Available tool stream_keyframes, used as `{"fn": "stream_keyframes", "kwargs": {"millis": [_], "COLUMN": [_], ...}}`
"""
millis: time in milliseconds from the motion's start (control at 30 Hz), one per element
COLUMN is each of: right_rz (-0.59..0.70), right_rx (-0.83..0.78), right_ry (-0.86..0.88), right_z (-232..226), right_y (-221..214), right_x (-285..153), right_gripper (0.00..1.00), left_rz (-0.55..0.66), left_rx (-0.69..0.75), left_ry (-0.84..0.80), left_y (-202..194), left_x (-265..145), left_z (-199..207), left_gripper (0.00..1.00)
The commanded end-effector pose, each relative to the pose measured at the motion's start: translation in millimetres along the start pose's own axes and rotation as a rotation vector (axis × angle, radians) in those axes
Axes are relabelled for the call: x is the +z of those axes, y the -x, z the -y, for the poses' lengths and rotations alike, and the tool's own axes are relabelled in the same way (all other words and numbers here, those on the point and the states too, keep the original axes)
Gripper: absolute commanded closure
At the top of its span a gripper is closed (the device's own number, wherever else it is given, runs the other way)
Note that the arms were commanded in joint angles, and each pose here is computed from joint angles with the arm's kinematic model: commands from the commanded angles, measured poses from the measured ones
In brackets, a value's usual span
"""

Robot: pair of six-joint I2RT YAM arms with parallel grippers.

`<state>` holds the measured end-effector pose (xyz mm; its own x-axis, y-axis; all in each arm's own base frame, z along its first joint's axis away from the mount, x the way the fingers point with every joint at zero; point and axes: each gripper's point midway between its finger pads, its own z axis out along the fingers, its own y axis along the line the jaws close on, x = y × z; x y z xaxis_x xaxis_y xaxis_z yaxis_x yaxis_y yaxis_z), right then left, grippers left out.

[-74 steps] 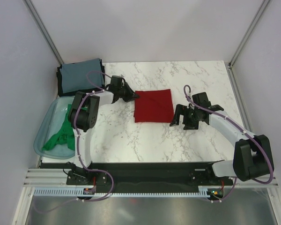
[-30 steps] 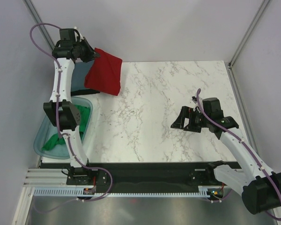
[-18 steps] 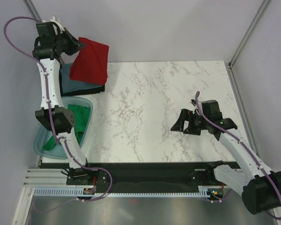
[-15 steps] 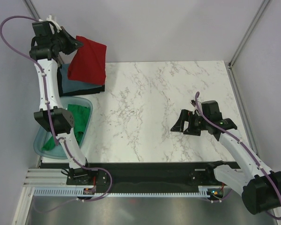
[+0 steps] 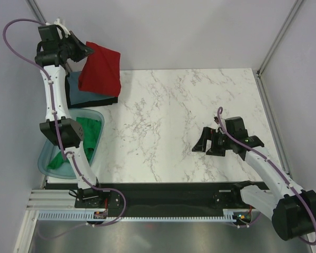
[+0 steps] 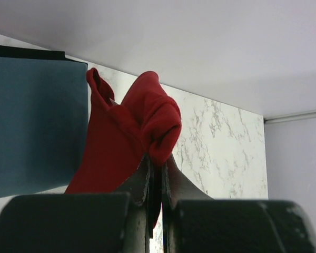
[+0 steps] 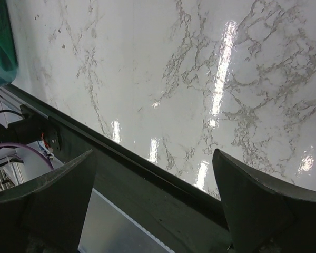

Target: Fold and stack the t-shirts

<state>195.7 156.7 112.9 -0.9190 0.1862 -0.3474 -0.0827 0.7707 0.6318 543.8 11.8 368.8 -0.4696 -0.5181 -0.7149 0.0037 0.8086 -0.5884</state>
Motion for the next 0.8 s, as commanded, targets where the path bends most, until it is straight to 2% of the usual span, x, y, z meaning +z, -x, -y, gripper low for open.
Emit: {"fn": "stream_keyframes", "kwargs": {"millis": [0, 400, 500, 700, 767], "right_rz": [0.014, -0.032, -0.033, -0.043, -0.048], "right_rx": [-0.019, 0.023, 0.027, 0.053, 0.062], "right_ry": [0.018, 0.045, 0.054, 0.051, 0.050], "right_z": [-0.7, 1.3, 0.6, 6.6, 9.9], "right_y": [5.7, 5.4, 5.3, -1.0, -5.4], "right_x": [7.0, 24.9, 27.1, 32.5, 35.0], "right_gripper": [0.02, 0.02, 0.02, 0.02, 0.02], "left_rz": [0.030, 0.031, 0.045, -0.022, 0.006], "left_rx": [0.051, 0.052, 0.083, 0.098, 0.119], "left_ry": [-0.041, 0.060, 0.115, 0.245, 0.304], "left_y": [14.8, 17.9, 20.6, -7.3, -3.0], "left_x": [6.9, 51.3, 57.5, 84.3, 87.9], "left_z": [-7.3, -82.2, -101.4, -158.4, -174.4], "left_gripper": [0.98, 0.98, 0.98, 0.98, 0.98]}}
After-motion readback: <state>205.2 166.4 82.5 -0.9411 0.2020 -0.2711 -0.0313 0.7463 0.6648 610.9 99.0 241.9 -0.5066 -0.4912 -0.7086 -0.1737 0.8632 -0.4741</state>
